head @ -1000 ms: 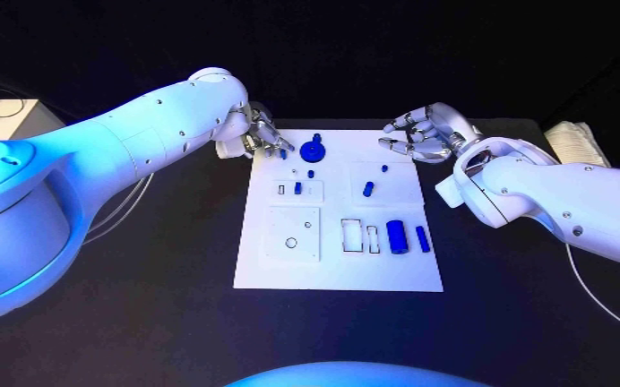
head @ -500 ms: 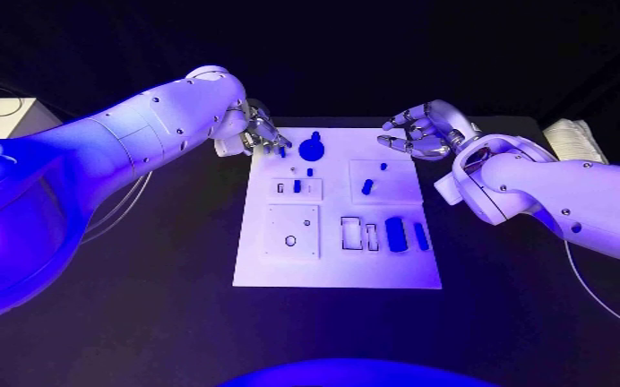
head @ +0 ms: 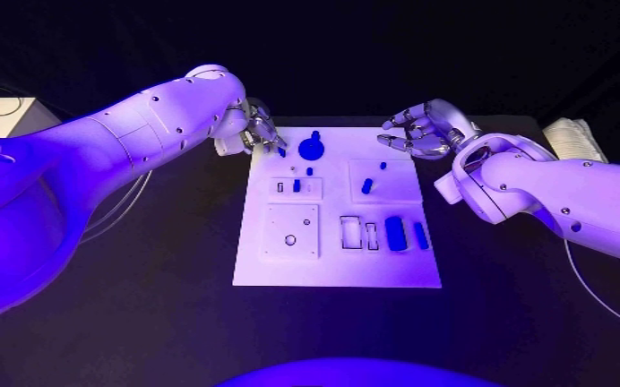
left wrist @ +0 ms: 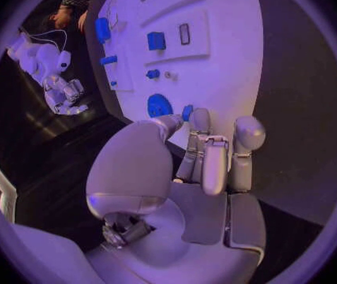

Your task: Assemble the parts on the task board

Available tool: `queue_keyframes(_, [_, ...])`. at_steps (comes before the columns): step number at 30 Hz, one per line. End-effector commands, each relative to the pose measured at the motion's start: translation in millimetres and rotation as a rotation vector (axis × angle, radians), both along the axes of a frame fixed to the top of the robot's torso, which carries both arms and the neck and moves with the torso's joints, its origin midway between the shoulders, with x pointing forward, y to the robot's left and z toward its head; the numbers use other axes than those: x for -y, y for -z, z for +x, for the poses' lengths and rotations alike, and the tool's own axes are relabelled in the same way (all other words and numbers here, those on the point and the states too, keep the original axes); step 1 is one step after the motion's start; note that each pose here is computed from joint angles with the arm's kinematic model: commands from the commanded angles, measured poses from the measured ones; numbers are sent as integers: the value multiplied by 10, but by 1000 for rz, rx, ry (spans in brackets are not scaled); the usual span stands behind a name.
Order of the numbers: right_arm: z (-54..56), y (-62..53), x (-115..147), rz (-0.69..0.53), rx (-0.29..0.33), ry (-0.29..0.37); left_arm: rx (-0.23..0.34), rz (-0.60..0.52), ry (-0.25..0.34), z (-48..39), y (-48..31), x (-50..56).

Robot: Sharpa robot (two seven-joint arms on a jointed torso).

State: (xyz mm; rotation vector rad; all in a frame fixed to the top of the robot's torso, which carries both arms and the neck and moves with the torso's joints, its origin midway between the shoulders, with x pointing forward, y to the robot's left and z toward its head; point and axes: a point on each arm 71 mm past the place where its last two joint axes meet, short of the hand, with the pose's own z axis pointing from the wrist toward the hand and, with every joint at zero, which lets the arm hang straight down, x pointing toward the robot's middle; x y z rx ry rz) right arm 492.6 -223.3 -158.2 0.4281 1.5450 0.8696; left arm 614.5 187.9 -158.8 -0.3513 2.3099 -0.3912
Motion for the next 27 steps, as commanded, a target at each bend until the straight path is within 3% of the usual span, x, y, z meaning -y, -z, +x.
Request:
queue_keyframes(1, [-6, -1, -17, -8, 3, -19, -9, -18, 19, -12, 5, 40])
queue_keyframes(16, [-5, -1, -3, -8, 4, -16, -16, -92, -6, -40, -4, 12])
queue_keyframes(27, [-10, -4, 57, -10, 6, -3, 34, -170, -11, -204, -64, -74])
